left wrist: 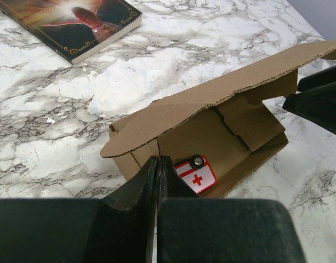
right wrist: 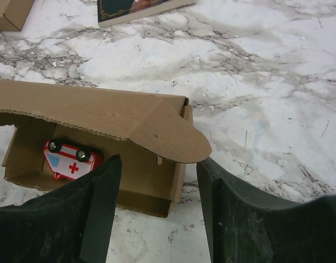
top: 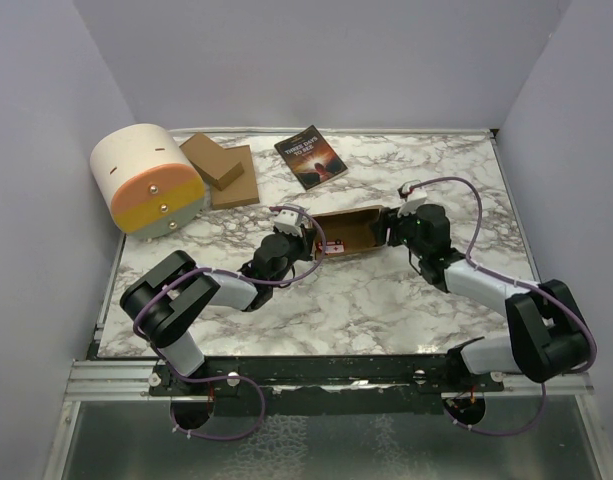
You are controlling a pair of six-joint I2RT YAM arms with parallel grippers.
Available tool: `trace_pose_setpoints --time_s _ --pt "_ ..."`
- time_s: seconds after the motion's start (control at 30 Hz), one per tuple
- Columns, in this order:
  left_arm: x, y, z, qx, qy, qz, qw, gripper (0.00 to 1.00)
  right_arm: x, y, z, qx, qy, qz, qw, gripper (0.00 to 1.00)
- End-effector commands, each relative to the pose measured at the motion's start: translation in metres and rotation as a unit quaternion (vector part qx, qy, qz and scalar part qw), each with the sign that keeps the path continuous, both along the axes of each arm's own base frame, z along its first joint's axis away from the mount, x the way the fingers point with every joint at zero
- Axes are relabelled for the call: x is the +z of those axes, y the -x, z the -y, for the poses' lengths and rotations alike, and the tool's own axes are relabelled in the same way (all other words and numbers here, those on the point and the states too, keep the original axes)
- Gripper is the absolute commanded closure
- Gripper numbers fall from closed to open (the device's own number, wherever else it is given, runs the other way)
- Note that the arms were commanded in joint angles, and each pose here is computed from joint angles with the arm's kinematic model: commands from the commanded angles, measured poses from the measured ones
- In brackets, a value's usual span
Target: Fold the paper box
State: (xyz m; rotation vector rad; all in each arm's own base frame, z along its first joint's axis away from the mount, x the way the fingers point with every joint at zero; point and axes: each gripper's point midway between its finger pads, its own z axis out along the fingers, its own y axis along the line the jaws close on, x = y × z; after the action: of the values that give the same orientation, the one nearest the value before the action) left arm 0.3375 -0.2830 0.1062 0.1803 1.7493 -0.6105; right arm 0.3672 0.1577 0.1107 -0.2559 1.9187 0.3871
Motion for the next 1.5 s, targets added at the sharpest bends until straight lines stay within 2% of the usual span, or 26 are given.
trace_pose_setpoints --time_s 0.0,0.13,0.27,0.37,0.5,0.57,0.7,0.8,0.9,0.97,1.07,1.23,1.47 --pt "-0.007 0.004 -0.001 0.003 -0.010 -0.010 1.000 1.00 0.021 0.006 0.002 0.038 0.020 0.017 0.999 0.41" --pt "-0.008 0.004 -0.002 0.003 -0.013 -0.011 1.000 1.00 0.020 0.018 0.006 0.098 0.035 0.001 0.995 0.37" --pt "-0.007 0.004 -0.001 0.003 -0.014 -0.011 1.000 1.00 0.028 0.041 0.004 0.230 0.035 -0.002 0.972 0.37" --pt "-0.008 0.003 -0.001 0.002 -0.015 -0.011 1.000 1.00 0.036 0.063 0.003 0.330 0.050 0.015 0.943 0.37" --pt "-0.008 0.004 -0.001 0.002 -0.015 -0.011 1.000 1.00 0.046 0.083 0.003 0.424 0.113 0.062 0.897 0.34" --pt "-0.008 0.004 -0.001 0.001 -0.015 -0.011 1.000 1.00 0.056 0.086 0.003 0.453 0.141 0.094 0.875 0.26" --pt "-0.009 0.005 -0.001 0.000 -0.015 -0.012 1.000 1.00 0.087 0.083 -0.007 0.511 0.167 0.177 0.825 0.01" --pt "-0.008 0.005 0.000 -0.001 -0.013 -0.011 1.000 1.00 0.102 0.073 -0.016 0.536 0.162 0.222 0.798 0.00" --pt "-0.008 0.004 0.000 -0.001 -0.013 -0.011 1.000 1.00 0.107 0.054 -0.027 0.553 0.179 0.234 0.779 0.00" --pt "-0.007 0.004 0.000 -0.002 -0.013 -0.011 1.000 1.00 0.106 0.042 -0.038 0.562 0.205 0.232 0.767 0.06" --pt "-0.007 0.005 0.000 -0.002 -0.016 -0.011 1.000 1.00 0.103 0.030 -0.056 0.561 0.231 0.220 0.764 0.20" --pt "-0.007 0.004 -0.001 0.000 -0.013 -0.010 1.000 1.00 0.090 0.016 -0.069 0.559 0.269 0.204 0.757 0.31" --pt "-0.006 0.003 0.001 -0.002 -0.013 -0.009 1.000 1.00 0.069 0.010 -0.071 0.561 0.312 0.187 0.744 0.51"
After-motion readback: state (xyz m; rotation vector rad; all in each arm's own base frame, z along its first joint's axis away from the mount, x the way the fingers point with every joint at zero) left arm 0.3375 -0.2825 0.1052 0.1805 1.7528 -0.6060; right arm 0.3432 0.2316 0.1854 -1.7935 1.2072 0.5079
